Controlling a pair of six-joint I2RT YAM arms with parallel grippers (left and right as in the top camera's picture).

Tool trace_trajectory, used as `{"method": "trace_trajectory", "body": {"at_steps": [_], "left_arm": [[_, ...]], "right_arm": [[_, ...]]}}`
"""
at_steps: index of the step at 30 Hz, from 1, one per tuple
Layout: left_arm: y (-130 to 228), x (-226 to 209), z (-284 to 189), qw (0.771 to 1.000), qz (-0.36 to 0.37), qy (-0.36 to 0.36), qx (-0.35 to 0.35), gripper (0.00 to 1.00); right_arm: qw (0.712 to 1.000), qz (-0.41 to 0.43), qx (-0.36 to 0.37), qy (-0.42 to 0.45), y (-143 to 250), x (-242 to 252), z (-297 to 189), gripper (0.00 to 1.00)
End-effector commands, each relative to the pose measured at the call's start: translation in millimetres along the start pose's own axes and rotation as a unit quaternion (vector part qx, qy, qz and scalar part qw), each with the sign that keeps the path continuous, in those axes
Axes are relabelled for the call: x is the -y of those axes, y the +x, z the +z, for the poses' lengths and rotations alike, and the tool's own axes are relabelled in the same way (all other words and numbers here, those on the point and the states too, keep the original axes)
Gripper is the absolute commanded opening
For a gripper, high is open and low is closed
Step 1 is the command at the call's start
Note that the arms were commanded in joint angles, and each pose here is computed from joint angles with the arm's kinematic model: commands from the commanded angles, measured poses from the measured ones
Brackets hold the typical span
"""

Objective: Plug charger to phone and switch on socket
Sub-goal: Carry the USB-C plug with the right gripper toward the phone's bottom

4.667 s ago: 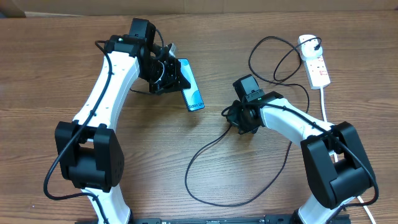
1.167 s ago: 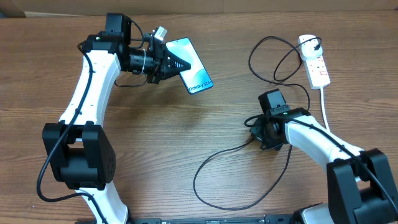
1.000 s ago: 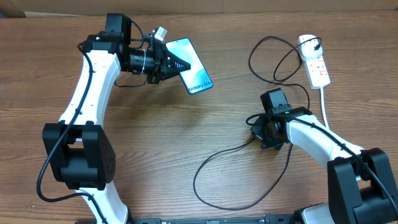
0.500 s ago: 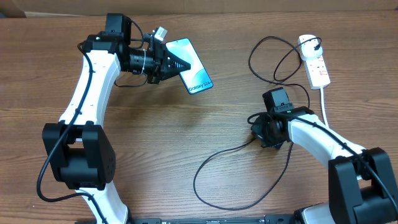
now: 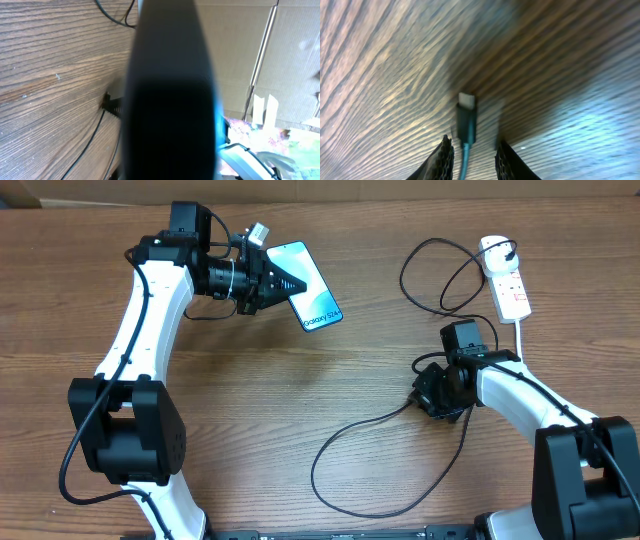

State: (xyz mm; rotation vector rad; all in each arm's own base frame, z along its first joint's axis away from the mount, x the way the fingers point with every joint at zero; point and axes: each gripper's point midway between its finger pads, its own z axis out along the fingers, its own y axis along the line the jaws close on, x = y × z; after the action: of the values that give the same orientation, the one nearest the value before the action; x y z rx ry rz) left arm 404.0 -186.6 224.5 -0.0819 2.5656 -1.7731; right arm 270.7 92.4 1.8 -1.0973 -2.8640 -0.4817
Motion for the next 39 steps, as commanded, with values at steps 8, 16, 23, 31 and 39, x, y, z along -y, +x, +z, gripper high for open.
{"method": "trace_trajectory", "body": {"at_steps": [8, 16, 23, 31, 39], "left_arm": [[2.6, 9.7, 0.9, 1.000, 0.015, 0.015, -0.007, 0.04], [3.4, 9.4, 0.9, 1.000, 0.013, 0.015, -0.008, 0.04], [3.4, 9.4, 0.9, 1.000, 0.013, 0.015, -0.008, 0.04], [3.3, 9.5, 0.9, 1.000, 0.013, 0.015, -0.008, 0.04], [13.8, 42.2, -4.6, 0.990, 0.074, 0.114, -0.032, 0.04]], "right_arm": [[1.000, 0.006, -0.013, 0.000, 3.7, 3.1, 5.6, 0.19], [1.000, 0.003, 0.018, 0.015, -7.6, 7.5, 5.5, 0.11], [1.000, 0.000, 0.017, 0.012, -7.4, 6.1, 5.5, 0.04], [0.994, -0.090, -0.012, -0.062, 2.3, -29.2, -12.1, 0.04], [0.935, -0.253, -0.019, -0.246, 43.5, -90.6, -93.7, 0.04]]}}
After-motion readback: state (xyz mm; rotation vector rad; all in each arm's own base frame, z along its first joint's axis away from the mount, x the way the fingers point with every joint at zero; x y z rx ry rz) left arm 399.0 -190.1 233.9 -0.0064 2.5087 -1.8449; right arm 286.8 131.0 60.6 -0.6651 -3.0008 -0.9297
